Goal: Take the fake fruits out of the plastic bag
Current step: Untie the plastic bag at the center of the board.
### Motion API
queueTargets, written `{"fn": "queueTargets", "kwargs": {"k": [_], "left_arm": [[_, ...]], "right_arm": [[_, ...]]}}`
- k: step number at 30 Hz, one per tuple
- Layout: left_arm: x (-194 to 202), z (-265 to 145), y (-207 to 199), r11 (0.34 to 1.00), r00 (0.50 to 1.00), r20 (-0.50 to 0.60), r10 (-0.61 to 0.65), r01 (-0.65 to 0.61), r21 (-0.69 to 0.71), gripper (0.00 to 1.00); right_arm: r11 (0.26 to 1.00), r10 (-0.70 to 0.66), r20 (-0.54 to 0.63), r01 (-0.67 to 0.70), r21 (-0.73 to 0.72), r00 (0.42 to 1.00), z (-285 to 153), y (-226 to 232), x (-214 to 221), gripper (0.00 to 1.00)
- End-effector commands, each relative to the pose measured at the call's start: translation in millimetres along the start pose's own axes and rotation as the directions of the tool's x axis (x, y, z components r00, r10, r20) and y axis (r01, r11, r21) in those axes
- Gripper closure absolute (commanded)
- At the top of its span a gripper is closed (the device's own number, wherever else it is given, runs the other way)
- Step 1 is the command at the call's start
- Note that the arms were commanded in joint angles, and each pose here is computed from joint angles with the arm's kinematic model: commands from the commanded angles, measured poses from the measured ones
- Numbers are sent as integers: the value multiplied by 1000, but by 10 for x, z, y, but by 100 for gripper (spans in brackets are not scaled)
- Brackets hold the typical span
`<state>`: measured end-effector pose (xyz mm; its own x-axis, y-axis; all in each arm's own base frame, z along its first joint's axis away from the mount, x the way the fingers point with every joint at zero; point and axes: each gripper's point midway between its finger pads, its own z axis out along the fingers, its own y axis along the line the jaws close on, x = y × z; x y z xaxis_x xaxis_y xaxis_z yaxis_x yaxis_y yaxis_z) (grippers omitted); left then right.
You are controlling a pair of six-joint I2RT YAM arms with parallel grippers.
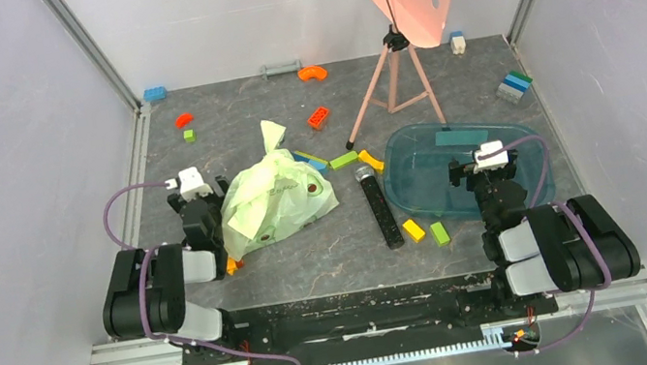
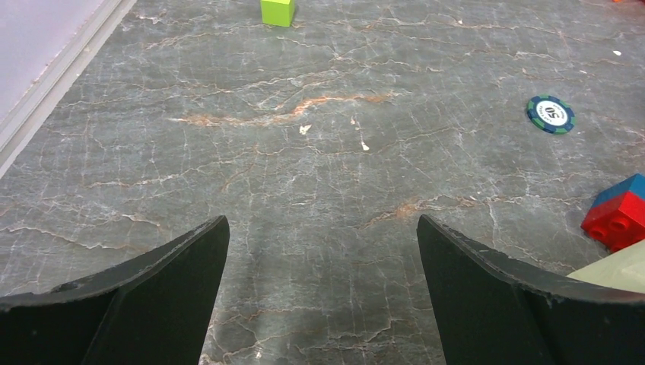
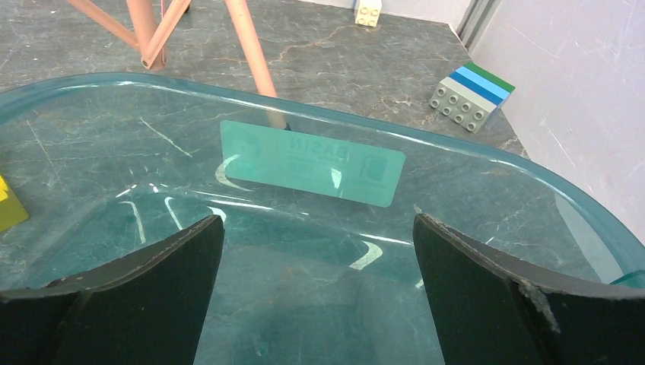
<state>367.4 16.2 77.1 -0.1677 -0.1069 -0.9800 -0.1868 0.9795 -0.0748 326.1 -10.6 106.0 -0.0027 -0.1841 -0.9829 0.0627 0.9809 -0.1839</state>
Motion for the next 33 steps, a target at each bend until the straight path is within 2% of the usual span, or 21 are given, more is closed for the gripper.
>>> {"fn": "queueTargets", "kwargs": {"k": [1,4,9,12,16,19,20,24,28,33], "left_arm": [[-203,4,77,999,998,69,12,-9,-42,0],[-259,-10,97,998,998,64,10,-6,-56,0],[-460,-92,284,981,999,34,-36,42,-188,0],[-632,-142,370,943,985,28,-169,170,-284,0],[-828,-127,227,927,961,-30,-275,257,-273,0],[-933,-158,132,907,932,-98,-348,308,-287,0],[-894,-194,115,902,921,-138,-363,311,-298,0],[-996,-283,23,896,894,-206,-398,332,-294,0],[-1099,-463,-1,913,891,-263,-371,299,-278,0],[-1204,-726,42,921,904,-237,-356,298,-250,0]], "right_arm": [[1000,3,-57,-2,9,998,-241,-14,229,2],[1000,1,-58,-1,5,998,-237,-7,233,2],[1000,1,-59,-1,5,998,-236,-7,236,2],[1000,1,-60,-1,3,998,-236,-3,237,2],[1000,-3,-64,3,-10,998,-191,12,190,2],[1000,-6,-101,6,-1,995,-147,-12,182,2],[1000,5,-80,-4,13,997,-73,-39,61,2],[994,102,-64,-98,56,993,-47,-87,-104,2],[984,173,-86,-169,53,981,-15,-54,-186,2],[970,244,-120,-242,30,962,5,26,-255,2]]}}
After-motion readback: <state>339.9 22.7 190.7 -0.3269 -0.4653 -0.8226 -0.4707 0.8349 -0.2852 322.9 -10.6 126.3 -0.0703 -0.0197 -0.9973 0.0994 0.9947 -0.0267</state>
